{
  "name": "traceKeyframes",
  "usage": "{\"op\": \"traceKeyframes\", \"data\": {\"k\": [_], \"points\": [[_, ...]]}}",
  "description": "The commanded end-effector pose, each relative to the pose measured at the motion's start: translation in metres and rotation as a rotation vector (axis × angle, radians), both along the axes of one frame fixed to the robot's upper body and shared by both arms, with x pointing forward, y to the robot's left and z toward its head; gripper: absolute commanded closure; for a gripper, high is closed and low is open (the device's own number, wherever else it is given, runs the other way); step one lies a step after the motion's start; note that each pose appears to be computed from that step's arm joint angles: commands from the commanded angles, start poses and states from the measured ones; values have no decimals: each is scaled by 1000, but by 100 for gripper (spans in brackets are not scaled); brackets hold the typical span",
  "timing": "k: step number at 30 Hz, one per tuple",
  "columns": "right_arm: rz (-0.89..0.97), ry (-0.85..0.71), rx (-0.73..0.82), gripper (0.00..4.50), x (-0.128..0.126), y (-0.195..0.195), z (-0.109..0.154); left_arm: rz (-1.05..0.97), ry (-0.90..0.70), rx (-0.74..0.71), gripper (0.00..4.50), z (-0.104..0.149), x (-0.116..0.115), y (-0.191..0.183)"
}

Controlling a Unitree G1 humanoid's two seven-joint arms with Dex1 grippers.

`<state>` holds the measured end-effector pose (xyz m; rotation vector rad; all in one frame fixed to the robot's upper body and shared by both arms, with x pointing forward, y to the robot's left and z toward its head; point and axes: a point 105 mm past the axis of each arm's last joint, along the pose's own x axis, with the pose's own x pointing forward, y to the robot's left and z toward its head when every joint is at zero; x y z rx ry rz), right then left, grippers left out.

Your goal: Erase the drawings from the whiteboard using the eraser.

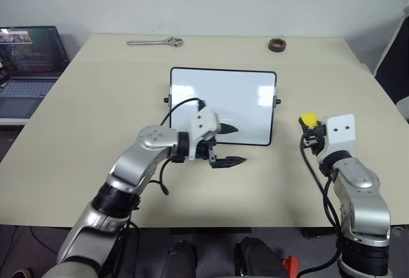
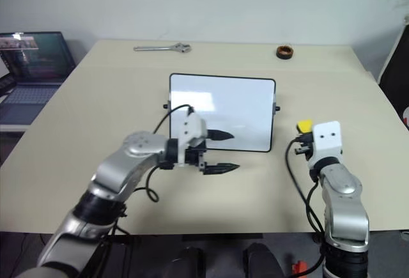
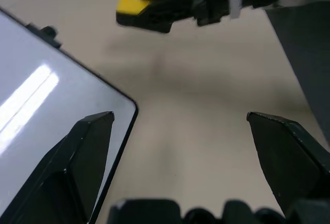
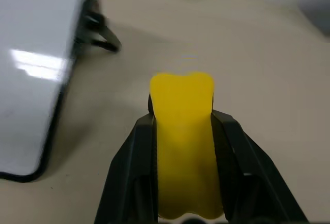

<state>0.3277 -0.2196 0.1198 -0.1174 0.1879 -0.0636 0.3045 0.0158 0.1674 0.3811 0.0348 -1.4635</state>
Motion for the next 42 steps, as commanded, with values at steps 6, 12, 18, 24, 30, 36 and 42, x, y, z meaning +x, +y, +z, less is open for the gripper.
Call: {"op": "traceKeyframes", "data": {"k": [6, 12, 18, 24, 30, 36, 42], "points": [[-93, 42, 61, 343, 27, -26, -2, -98, -88, 26, 0, 11, 0, -13], [-77, 58, 90, 272, 36, -27, -6, -82, -92, 28, 0, 7, -1, -10], [-96, 5, 114, 87, 38, -34, 5, 6, -82, 6, 0, 0, 2, 0], [16, -281, 88, 8, 26, -16, 71, 322, -99, -95, 0, -2, 19, 47], [209, -300, 78, 8, 0, 27, 65, 729, -74, -318, 0, 3, 7, 108], [91, -392, -20, 8, -30, 4, 40, 1113, -179, -379, 0, 3, 4, 154], [84, -315, 116, 8, -51, -8, 1, 1434, -281, -347, 0, -6, -8, 201]]}}
